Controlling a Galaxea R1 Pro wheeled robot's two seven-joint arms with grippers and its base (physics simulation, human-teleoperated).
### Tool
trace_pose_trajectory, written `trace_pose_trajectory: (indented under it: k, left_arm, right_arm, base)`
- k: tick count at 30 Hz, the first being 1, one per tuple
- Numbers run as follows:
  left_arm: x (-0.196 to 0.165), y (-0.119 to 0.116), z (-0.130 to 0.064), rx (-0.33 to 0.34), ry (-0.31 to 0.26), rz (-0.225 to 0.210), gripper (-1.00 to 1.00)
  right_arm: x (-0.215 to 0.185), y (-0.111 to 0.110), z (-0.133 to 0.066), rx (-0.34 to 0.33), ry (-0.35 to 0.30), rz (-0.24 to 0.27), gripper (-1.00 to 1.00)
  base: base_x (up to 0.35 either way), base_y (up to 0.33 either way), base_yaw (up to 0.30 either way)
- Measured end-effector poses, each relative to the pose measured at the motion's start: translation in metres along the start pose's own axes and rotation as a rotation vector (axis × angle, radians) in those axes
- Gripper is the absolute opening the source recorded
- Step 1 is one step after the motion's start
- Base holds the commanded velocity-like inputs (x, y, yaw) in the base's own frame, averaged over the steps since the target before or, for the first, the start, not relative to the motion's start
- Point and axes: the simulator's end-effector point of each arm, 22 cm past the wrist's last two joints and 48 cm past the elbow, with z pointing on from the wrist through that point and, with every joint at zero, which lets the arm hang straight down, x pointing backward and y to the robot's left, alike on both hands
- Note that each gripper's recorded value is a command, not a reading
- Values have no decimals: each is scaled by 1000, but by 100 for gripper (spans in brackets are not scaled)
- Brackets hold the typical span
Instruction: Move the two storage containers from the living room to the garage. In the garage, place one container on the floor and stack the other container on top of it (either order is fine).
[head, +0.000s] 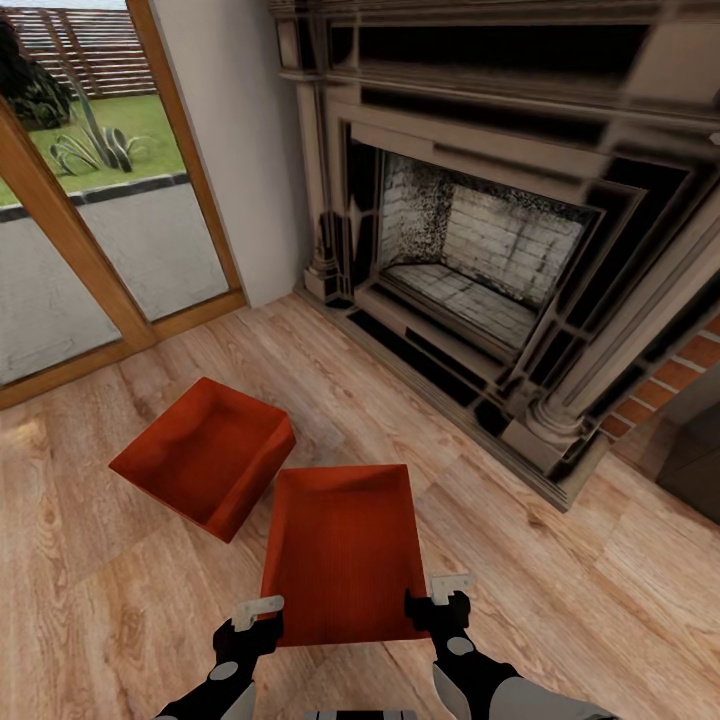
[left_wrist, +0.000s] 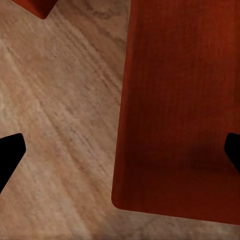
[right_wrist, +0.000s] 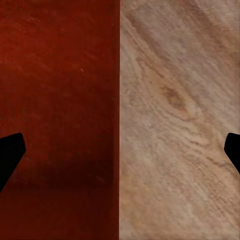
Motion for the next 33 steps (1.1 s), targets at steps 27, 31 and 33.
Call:
trace_pose_trajectory:
  k: [27, 31, 33]
  left_arm:
    - [-1, 1, 0, -1, -2, 0, 100]
    - [-1, 1, 0, -1, -2, 0, 100]
    - [-1, 0, 0, 0, -2, 0, 100]
  right_arm:
    - [0, 1, 0, -1, 0, 0, 100]
    - [0, 1, 0, -1, 0, 1, 100]
    - [0, 2, 0, -1, 0, 1, 100]
  base:
    - [83, 0, 0]
    - [1, 0, 0]
    - [0, 0, 0]
